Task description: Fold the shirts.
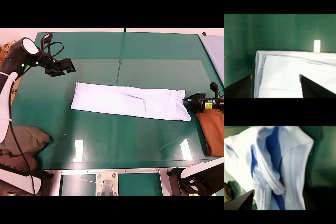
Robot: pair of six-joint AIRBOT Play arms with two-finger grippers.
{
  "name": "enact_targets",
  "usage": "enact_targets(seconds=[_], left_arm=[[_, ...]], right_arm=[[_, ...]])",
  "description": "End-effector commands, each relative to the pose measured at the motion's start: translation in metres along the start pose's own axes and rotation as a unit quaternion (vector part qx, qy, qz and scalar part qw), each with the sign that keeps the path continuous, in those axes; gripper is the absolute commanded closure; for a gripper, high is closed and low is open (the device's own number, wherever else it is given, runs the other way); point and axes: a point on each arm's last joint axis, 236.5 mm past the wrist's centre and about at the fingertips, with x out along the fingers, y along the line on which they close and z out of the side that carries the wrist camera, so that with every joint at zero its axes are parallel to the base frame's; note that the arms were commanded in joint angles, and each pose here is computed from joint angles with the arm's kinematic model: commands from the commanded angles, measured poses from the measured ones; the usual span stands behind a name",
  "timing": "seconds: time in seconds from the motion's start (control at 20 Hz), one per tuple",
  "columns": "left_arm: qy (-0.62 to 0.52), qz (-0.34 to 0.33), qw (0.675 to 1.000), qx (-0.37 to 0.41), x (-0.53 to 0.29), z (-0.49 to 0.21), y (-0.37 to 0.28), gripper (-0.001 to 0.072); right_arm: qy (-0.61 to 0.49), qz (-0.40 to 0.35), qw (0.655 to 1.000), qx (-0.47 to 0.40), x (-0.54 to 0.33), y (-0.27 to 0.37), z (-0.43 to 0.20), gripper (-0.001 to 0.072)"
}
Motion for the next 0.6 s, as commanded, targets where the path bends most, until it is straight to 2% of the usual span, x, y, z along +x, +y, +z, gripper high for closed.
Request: enact_targets(seconds=[0.0,0.35,0.4,0.45,0.5,0.55], left_arm=[[-0.002,-0.002,1.000,-0.001,-0.001,0.001,-0.001,0.0037],[0.008,-0.002,1.000,-0.001,-0.001,-0.004,-0.001,0.0037],[0.013,-0.002,1.000,0.003,-0.001,-0.006,-0.001,0.0037],[0.017,-0.003,1.000,0.002,-0.001,-0.008,-0.001,0.0037],[0.021,-0.002,1.000,0.003,-0.001,-0.010,-0.001,0.0038],[0.023,-0.003,1.000,0.003,-0.001,-0.011,-0.002,0.0038]], right_arm=[[0.009,0.012,1.000,-0.019,0.012,0.014,0.003,-0.0008],[0.051,0.013,0.997,-0.048,0.045,0.039,-0.001,-0.0004],[0.051,0.012,0.997,-0.051,0.046,0.041,0.001,0.0026],[0.049,0.009,0.997,-0.053,0.045,0.044,0.004,0.0160],[0.047,0.006,0.997,-0.058,0.042,0.047,0.008,0.0420],[0.048,0.007,0.996,-0.068,0.038,0.052,0.011,0.0599]])
